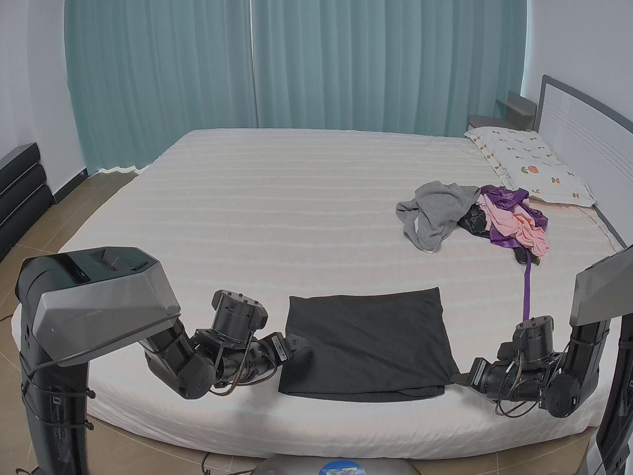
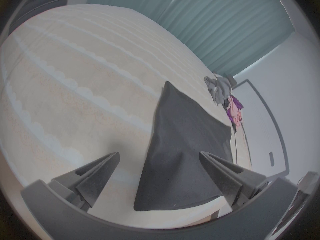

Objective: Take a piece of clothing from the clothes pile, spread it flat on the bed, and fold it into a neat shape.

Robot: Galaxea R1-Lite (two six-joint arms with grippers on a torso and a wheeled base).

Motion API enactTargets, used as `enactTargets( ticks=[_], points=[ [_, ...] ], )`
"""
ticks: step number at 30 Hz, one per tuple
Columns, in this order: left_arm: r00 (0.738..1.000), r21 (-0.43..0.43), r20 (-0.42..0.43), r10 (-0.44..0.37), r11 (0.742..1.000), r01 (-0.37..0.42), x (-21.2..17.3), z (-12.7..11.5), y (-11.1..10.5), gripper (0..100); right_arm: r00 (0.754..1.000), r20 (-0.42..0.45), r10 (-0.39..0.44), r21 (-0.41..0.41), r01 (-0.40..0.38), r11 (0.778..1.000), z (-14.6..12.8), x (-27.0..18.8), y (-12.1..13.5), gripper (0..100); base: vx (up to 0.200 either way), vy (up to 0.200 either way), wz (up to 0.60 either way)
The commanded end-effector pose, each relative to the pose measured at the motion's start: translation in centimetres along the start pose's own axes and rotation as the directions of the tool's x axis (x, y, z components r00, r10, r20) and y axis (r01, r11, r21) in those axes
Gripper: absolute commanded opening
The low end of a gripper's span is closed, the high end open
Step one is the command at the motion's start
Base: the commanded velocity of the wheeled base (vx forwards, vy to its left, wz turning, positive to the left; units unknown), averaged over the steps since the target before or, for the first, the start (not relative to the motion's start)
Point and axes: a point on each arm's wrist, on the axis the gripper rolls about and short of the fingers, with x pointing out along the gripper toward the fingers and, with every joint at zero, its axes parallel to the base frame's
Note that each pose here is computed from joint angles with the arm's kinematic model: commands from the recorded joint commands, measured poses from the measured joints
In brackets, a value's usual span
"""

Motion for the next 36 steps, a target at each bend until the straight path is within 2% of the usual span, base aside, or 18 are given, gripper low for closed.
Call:
enactTargets(
  ticks=[1, 7, 14, 15, 21, 26, 36],
  points=[
    [0.999, 0.038, -0.030, 0.012, 0.999, -0.011, 0.0, -1.1, 0.1, 100, 1.000, -0.006, -0.002, -0.001, 0.002, 1.000, -0.2, 0.1, -0.1, 0, 0.000, 0.000, 0.00],
    [0.998, 0.085, -0.055, 0.025, 0.996, -0.021, -0.2, -3.2, -0.9, 100, 1.000, -0.006, -0.002, -0.001, 0.002, 1.000, -0.2, 0.1, -0.1, 0, 0.000, 0.000, 0.00],
    [0.998, 0.096, -0.035, 0.056, 0.994, -0.052, 0.3, -3.3, -1.2, 100, 1.000, -0.010, 0.000, -0.003, 0.000, 1.000, -0.3, 0.2, 0.0, 0, 0.000, 0.000, 0.00],
    [0.998, 0.096, -0.035, 0.056, 0.994, -0.052, 0.3, -3.3, -1.2, 0, 1.000, -0.010, 0.000, -0.003, 0.000, 1.000, -0.3, 0.2, 0.0, 0, 0.000, 0.000, 0.00],
    [0.997, 0.099, -0.036, 0.065, 0.993, -0.061, 0.3, -3.6, -1.1, 0, 1.000, -0.013, 0.002, -0.007, -0.002, 1.000, -0.3, 0.2, 0.1, 0, 0.000, 0.000, 0.00],
    [0.994, 0.088, -0.018, 0.111, 0.990, -0.109, -0.3, -3.4, -0.1, 0, 1.000, -0.013, 0.002, -0.007, -0.002, 1.000, -0.4, 0.2, 0.1, 0, 0.000, 0.000, 0.00],
    [0.993, 0.080, -0.014, 0.118, 0.990, -0.116, -1.2, -3.2, 0.2, 0, 1.000, -0.014, 0.000, -0.015, -0.001, 1.000, -0.6, -0.1, 0.0, 0, 0.000, 0.000, 0.00]
  ],
)
